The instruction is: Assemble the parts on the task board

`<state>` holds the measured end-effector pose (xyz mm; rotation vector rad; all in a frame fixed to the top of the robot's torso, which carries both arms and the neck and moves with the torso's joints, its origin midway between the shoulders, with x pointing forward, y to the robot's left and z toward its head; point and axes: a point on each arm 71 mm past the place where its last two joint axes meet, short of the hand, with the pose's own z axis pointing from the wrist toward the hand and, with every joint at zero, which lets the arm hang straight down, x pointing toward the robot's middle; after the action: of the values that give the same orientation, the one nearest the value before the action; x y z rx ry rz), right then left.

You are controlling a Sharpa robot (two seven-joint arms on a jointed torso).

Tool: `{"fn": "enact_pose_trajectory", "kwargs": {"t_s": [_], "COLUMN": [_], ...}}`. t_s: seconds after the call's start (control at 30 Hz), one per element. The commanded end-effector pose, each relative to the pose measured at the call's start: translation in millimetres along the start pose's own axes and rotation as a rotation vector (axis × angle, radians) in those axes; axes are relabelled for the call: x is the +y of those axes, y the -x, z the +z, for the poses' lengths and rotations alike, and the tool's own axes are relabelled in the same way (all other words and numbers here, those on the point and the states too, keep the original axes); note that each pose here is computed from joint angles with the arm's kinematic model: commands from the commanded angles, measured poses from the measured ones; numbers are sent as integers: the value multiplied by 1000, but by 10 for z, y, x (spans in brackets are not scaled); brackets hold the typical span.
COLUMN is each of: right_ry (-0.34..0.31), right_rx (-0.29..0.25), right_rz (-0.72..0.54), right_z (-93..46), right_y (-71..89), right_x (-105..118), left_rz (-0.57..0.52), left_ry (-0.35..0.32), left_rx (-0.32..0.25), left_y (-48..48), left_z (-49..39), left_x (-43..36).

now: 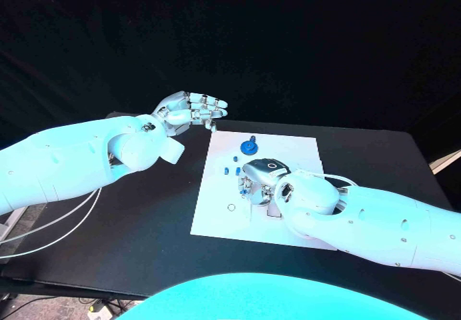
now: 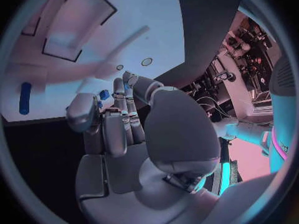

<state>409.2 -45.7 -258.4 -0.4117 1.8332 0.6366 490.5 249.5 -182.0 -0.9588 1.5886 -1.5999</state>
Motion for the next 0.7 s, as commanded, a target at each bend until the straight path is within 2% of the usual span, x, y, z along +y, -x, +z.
{"fn": "enact_pose_trajectory", "kwargs": {"t_s": [0.03,0.7], "right_ry": [-7,-35], "right_rx": [16,52], "right_rz": [-9,-66], "right_z": [14,82], "right_y": [4,28], "right_x": [9,46], "left_rz": [-2,-2], "left_ry": [-3,-2], "left_rx": [4,5], "left_y": [-17,-24], "left_z": [7,12], "left_x": [-10,-10]}}
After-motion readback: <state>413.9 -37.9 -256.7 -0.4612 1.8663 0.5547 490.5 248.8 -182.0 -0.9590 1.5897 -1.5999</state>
